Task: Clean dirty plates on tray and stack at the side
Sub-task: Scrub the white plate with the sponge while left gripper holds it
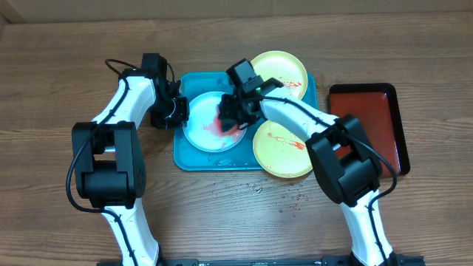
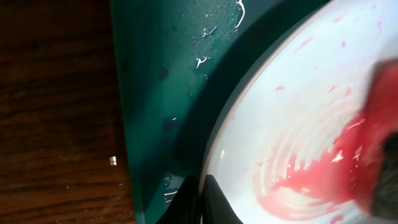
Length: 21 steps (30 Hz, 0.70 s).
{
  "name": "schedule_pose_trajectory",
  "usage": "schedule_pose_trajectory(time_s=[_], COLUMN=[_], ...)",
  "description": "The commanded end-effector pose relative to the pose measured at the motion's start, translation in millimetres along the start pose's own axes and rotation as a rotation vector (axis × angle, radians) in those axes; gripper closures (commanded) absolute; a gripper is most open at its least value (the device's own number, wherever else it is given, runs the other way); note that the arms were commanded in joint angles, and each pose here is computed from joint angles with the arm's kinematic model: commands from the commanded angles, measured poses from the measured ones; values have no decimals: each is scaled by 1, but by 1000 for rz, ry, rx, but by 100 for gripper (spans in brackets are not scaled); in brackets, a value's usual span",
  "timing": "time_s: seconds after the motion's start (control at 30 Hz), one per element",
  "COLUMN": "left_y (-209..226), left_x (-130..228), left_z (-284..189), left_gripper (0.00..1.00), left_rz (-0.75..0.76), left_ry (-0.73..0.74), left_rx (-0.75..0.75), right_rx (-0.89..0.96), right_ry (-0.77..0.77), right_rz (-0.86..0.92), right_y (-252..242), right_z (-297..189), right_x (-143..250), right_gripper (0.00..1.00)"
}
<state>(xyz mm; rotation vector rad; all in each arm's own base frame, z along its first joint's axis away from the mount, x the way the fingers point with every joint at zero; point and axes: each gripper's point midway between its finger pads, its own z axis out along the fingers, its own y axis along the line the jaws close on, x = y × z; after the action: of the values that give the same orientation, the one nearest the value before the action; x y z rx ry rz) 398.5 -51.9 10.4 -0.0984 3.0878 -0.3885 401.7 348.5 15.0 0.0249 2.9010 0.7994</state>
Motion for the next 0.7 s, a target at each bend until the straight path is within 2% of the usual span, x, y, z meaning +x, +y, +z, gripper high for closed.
schedule_pose_trajectory(time_s=[0.0,0.1,0.2,0.47,0.67], left_y=[-1,-1,-1,-1,-2], left_x=[3,3,3,1,2], left_z=[9,9,9,9,9], left_gripper=[96,96,96,96,96], left_rz=[26,26,26,39,59], left_ry=[17,18,18,10,15], left_rx=[14,13,12,10,10], right_rx=[-34,-11,89,368,525], right_ry=[123,152,158,-54,-177], right_rz=[-72,-77,-50,-28,-106], right_y=[28,26,4,-50,-76], right_z=[28,29,26,-10,-30], right_x=[51,62,64,-1,-33], right_gripper=[96,96,96,96,96])
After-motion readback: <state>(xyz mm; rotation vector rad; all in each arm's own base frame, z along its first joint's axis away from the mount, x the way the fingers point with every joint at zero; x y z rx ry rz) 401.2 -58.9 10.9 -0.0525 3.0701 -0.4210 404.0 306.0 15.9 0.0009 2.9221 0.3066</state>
